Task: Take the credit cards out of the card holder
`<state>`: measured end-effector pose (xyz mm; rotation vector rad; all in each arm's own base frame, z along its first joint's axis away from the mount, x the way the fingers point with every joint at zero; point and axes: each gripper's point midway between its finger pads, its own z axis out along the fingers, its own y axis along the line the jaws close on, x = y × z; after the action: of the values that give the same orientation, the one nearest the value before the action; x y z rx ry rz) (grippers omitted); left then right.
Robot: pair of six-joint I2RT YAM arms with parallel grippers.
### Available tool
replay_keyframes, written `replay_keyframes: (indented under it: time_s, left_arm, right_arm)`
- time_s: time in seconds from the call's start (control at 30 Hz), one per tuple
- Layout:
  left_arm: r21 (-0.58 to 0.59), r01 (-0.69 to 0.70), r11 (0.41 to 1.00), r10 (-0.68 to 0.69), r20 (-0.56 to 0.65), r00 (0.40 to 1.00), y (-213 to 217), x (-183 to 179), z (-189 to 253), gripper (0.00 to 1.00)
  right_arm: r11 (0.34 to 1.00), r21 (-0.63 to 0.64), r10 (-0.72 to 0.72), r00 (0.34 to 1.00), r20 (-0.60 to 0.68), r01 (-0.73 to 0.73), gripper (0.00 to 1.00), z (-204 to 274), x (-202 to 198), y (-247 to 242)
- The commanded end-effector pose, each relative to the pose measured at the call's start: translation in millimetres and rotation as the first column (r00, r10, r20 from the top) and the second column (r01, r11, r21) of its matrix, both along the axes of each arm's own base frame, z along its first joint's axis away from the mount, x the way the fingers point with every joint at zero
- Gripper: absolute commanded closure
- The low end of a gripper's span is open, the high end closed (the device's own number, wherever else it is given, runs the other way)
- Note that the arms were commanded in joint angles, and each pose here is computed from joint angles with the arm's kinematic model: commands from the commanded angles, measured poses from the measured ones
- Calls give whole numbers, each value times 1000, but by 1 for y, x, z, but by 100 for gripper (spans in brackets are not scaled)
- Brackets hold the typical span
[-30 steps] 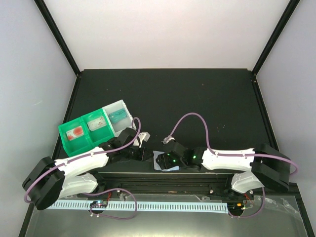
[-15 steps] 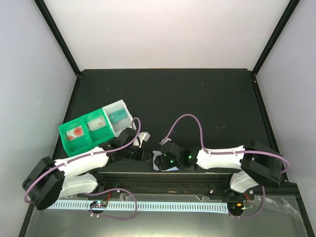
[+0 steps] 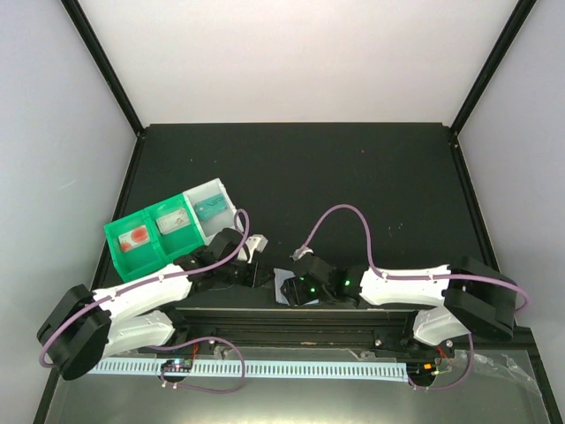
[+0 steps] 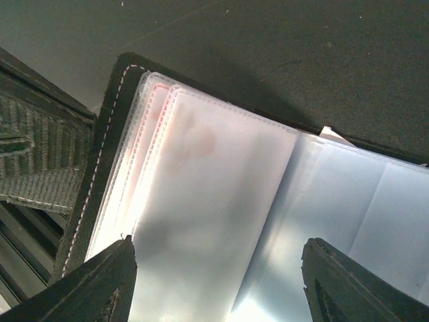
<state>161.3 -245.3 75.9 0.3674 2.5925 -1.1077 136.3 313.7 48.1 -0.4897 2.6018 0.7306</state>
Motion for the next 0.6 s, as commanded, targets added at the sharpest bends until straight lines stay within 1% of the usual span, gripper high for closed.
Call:
replay_keyframes:
  time_s: [0.0, 0.3, 0.47, 0.57]
  left_arm:
    - [-16, -12, 1000, 13, 35, 999, -1, 5, 10, 99]
    - [-17, -14, 1000, 14, 37, 999, -2, 6, 10, 99]
    - [-22, -10, 1000, 10, 29, 1000, -3, 5, 9, 98]
    - [-22, -9, 1000, 10, 30, 999, -3, 5, 9, 98]
  right_arm:
    - [1000, 13, -3, 1000, 12, 3, 32, 3, 0, -1]
    - [999, 42, 21, 1000, -2, -21, 31, 2, -3, 7]
    - [1000, 10, 9, 1000, -5, -9, 31, -8, -1, 4]
    - [1000, -20, -12, 1000, 9, 12, 32, -12, 1, -3]
